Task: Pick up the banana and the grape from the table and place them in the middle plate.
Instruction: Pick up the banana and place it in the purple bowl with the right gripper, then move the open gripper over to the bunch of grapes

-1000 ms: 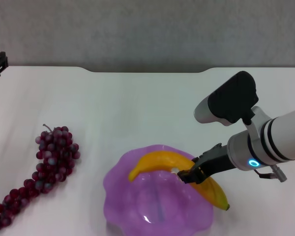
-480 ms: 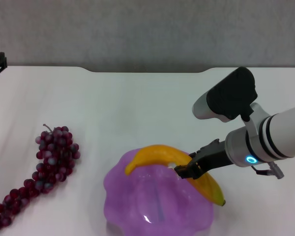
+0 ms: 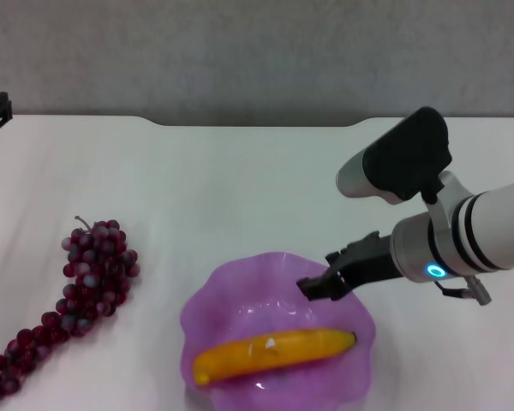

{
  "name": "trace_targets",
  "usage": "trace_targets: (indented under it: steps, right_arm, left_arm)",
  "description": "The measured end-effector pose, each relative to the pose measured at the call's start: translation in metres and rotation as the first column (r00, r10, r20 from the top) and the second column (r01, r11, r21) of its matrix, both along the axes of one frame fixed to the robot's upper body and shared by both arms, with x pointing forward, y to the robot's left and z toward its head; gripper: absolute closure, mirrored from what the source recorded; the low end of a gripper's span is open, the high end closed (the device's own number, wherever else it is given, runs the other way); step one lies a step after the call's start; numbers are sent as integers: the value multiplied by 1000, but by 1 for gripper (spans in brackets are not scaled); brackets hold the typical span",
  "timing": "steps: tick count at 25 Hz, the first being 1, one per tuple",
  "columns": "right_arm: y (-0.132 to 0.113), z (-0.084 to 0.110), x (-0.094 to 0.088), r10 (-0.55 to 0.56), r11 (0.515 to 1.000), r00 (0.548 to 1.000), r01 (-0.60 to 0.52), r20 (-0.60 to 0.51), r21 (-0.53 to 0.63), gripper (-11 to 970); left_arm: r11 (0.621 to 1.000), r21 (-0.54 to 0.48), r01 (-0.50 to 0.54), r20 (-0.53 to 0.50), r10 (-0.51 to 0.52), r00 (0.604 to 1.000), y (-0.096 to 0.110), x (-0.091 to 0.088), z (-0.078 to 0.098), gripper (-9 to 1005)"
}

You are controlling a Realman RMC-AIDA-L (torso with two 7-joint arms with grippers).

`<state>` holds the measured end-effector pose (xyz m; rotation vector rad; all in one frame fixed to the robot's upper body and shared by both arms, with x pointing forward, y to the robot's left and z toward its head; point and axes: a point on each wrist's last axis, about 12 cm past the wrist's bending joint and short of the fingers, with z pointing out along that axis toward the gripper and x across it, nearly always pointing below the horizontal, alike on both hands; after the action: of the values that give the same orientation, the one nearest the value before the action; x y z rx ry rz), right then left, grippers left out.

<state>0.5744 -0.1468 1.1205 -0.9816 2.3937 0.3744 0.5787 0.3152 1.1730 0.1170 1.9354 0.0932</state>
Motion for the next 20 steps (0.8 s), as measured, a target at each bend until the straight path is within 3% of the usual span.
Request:
trace_targets:
  steps: [7, 11, 15, 16, 17, 20]
  right_arm:
    - [3, 11, 10, -75, 988, 989, 56, 131, 144, 344]
    - [-9, 17, 12, -171, 963, 959, 115, 224, 244, 345]
    - [-30, 21, 8, -288, 929, 897, 177, 334, 326, 347]
    - [-40, 22, 5, -333, 915, 862, 199, 381, 351, 347]
    - [-40, 22, 5, -333, 915, 862, 199, 381, 351, 347]
    - [-57, 21, -1, -410, 890, 792, 241, 451, 387, 348]
  left_arm:
    - [1000, 5, 12, -1, -12, 1000, -4, 1, 0, 388]
    - [1000, 19, 18, -3, -18, 1000, -4, 0, -1, 388]
    - [999, 34, 24, -2, -24, 1000, -4, -1, -2, 389]
    - [999, 34, 23, -1, -23, 1000, -4, -2, -2, 389]
    - [999, 35, 23, 1, -23, 1000, -3, -2, -2, 389]
    - [999, 32, 18, 9, -18, 1000, -2, -3, -2, 389]
